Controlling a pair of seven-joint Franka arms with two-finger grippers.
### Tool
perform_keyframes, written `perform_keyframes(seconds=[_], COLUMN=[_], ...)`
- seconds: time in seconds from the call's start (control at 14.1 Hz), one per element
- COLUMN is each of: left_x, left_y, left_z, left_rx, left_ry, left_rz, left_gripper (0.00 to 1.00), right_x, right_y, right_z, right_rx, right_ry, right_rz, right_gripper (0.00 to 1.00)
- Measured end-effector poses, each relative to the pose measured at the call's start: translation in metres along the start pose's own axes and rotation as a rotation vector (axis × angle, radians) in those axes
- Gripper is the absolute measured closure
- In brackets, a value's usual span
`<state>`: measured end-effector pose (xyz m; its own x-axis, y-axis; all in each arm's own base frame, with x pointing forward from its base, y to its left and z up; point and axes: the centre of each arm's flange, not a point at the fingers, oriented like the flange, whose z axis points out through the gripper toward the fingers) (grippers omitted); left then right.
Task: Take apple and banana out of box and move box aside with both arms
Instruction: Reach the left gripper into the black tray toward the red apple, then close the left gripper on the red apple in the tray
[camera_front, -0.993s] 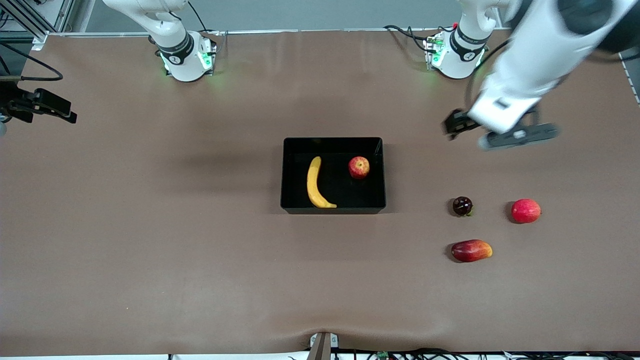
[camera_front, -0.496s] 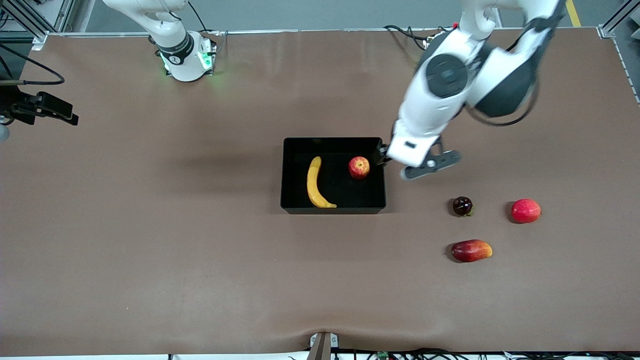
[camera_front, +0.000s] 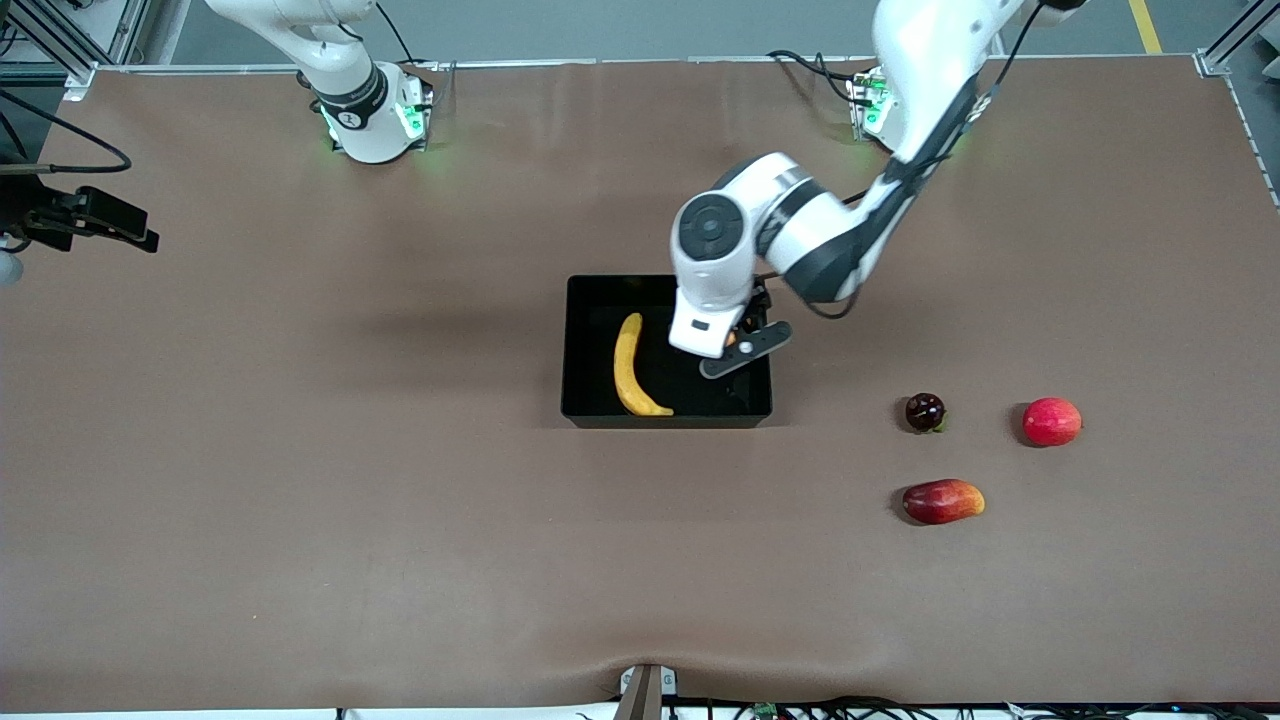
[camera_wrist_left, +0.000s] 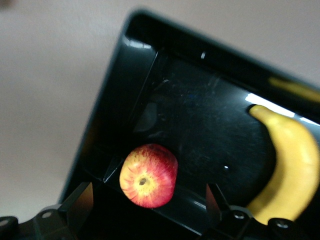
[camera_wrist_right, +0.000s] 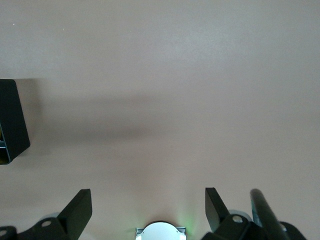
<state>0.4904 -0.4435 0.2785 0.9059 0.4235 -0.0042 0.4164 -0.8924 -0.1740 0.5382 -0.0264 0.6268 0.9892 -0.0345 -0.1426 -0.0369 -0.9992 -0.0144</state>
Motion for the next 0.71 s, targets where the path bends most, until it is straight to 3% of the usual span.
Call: perform_keyframes(seconds=[0.71], left_x=[-0.016], left_y=[0.007], left_z=[0.07], left_rx=[0.095], left_ry=[-0.027], left_rz=[-0.003], left_gripper=[0.02], right_x=[0.004], right_y=[0.001], right_z=[0.006], right_rx=[0.0], right_ry=[-0.011], right_rz=[0.002], right_gripper=[0.0])
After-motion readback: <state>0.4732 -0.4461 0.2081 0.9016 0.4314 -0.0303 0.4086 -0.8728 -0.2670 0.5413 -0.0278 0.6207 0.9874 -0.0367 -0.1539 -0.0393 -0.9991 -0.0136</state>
